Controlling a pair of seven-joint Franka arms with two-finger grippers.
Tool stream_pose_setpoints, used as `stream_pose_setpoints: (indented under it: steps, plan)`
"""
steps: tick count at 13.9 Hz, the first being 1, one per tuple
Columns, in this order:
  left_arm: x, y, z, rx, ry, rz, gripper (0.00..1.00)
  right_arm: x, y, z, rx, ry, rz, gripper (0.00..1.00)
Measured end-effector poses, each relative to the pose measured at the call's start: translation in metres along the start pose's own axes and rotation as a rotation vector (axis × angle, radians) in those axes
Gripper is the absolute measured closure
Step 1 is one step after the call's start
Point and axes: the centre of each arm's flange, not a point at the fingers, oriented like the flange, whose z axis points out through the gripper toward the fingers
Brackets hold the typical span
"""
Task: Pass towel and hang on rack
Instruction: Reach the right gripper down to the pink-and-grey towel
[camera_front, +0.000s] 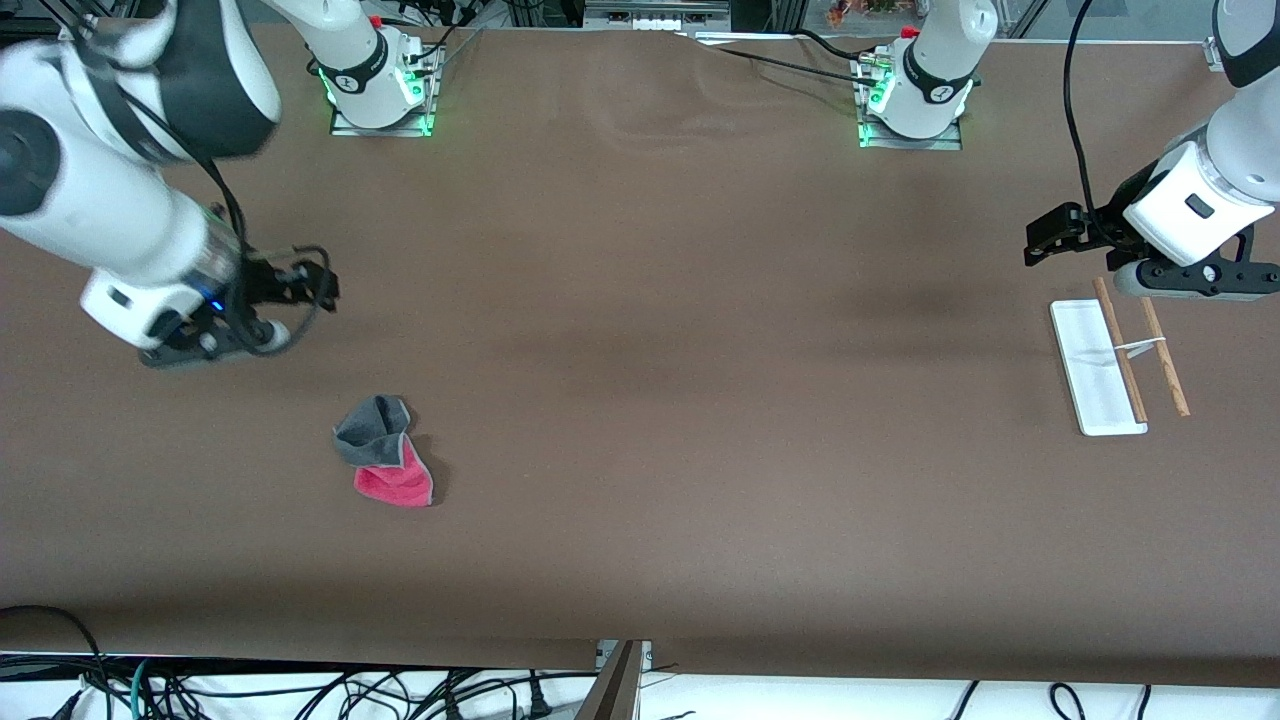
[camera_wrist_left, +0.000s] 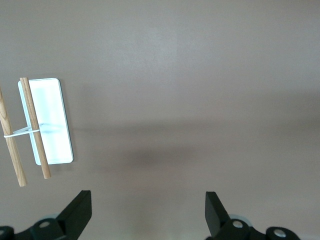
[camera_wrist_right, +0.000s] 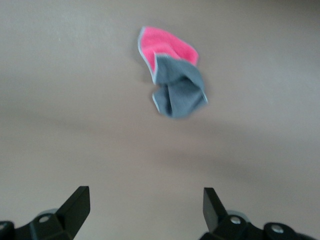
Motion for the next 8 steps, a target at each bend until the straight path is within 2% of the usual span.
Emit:
stream_pose_setpoints:
  steps: [4,8]
  plan:
    - [0.000,0.000,0.000,0.000,0.000,0.000,0.00,0.078,-0.016,0.077,0.028,0.004,-0.096,0.00]
    - [0.000,0.000,0.000,0.000,0.000,0.000,0.00,0.128,-0.021,0.127,0.043,0.073,-0.229,0.00]
